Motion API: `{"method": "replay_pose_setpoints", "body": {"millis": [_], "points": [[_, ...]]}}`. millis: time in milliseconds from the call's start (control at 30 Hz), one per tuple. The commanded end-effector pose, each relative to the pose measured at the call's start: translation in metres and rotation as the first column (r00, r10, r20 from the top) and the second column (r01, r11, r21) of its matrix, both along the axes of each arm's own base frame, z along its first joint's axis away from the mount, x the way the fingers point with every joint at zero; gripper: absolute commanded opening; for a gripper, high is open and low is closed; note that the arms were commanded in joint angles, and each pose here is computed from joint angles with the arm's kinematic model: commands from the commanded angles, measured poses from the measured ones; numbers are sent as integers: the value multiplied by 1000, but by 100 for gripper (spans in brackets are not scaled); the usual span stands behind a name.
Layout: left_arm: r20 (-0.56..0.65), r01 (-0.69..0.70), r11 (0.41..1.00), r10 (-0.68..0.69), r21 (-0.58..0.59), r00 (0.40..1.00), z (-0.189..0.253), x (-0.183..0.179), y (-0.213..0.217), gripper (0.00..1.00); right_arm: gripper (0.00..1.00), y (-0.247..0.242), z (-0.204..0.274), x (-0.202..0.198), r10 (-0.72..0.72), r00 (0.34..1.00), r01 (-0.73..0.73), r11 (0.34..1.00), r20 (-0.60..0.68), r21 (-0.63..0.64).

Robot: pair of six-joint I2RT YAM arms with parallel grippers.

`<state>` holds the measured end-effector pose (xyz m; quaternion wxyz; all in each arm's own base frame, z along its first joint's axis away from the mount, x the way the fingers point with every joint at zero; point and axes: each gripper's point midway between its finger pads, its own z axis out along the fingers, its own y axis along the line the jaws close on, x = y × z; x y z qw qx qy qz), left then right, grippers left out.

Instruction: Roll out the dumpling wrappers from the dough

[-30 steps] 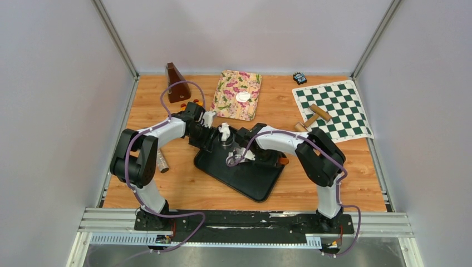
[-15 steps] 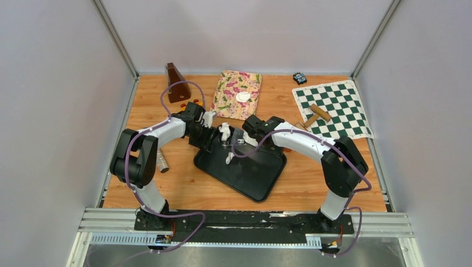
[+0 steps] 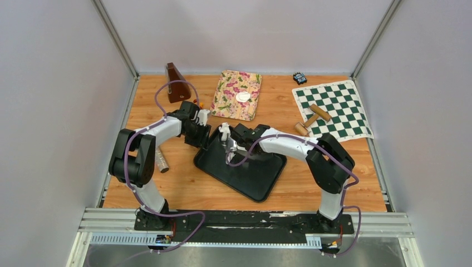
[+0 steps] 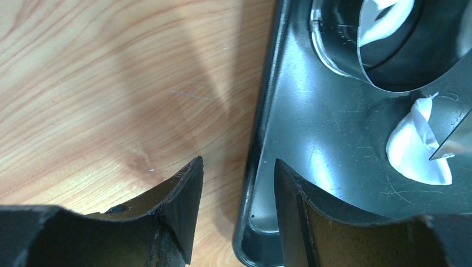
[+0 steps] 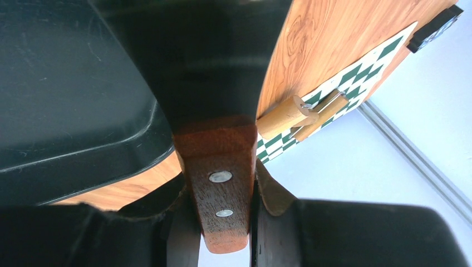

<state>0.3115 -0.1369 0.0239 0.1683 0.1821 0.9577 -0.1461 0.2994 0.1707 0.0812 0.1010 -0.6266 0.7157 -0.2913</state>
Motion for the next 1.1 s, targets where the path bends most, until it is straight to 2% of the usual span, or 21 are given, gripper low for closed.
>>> {"method": "replay_pose_setpoints", "body": {"millis": [0,233,500,767,900,1067], "points": [[41,-9,999,10,-31,999,9,7,-2,57,0,10,15,10,17,997,-16,1000,73,-22],[40,-8,1000,9,-26,999,8,7,-1,57,0,-9,6,1,31,998,-24,991,53,-131],[34,-10,1000,11,-21,999,5,7,0,57,0,-37,9,-24,67,997,-57,979,42,-198],[40,-13,1000,13,-11,999,5,8,1,57,0,-39,24,-36,94,994,-88,990,48,-111],[41,-11,1000,11,-11,999,5,9,1,57,0,-13,36,-17,88,990,-88,996,112,-5],[53,-3,1000,4,-21,999,10,10,0,56,0,5,32,14,76,983,-77,997,168,-4]]}}
